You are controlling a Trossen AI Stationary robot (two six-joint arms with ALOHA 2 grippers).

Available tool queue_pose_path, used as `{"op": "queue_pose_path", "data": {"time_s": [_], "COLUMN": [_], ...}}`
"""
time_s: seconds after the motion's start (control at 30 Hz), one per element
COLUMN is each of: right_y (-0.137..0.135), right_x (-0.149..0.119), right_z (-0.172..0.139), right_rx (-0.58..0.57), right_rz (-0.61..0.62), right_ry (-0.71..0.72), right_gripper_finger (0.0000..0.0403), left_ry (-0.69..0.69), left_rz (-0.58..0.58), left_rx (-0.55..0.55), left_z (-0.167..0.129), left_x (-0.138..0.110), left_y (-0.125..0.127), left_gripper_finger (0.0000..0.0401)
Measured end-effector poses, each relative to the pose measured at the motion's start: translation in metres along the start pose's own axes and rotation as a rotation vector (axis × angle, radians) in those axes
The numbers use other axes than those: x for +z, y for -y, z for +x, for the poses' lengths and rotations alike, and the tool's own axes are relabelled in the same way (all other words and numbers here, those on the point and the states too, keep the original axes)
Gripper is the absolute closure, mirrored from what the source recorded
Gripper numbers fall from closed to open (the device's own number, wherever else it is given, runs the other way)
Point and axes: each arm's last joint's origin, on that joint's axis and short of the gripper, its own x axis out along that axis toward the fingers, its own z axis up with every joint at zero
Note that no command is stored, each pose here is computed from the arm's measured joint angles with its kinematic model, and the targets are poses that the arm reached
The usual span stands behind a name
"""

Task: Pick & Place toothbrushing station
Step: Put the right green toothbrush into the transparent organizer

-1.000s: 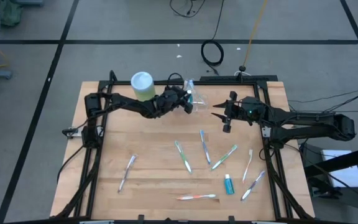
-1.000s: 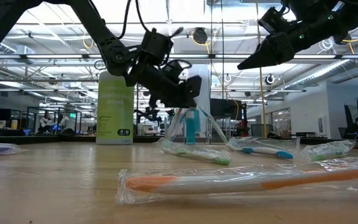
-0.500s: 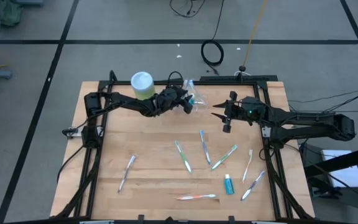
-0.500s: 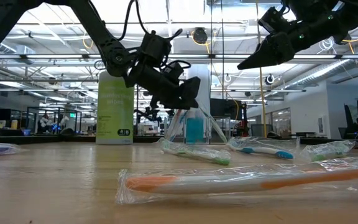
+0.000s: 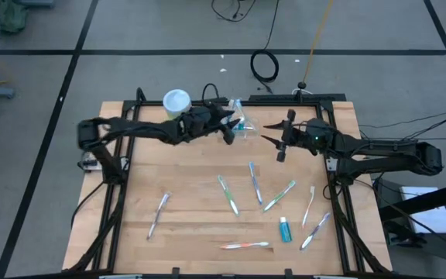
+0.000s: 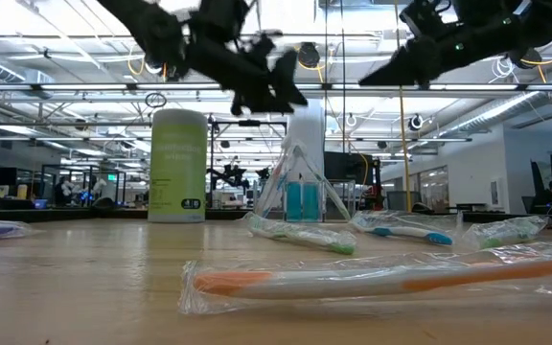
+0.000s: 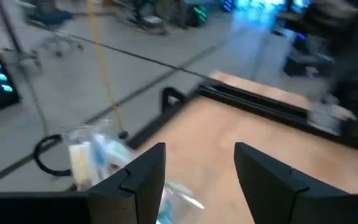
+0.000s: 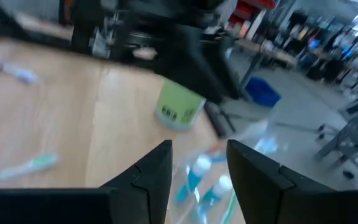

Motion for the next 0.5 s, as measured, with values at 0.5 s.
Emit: {"op": "queue_pose_path", "data": {"time_s": [0.5], "right_y": [-0.023], "right_x": [0.010], "right_z": [-0.002], "right_rx": [0.119], "right_rz": [0.260], "right_ry": [0.039], "right_gripper_finger": [0.0259], "left_ry": [-0.275], "left_rz": [0.091], "left_rx": [-0.108], "left_z": [-0.075], "left_x": [0.014], "left_y": [0.033], "left_gripper_finger": [0.0203]}}
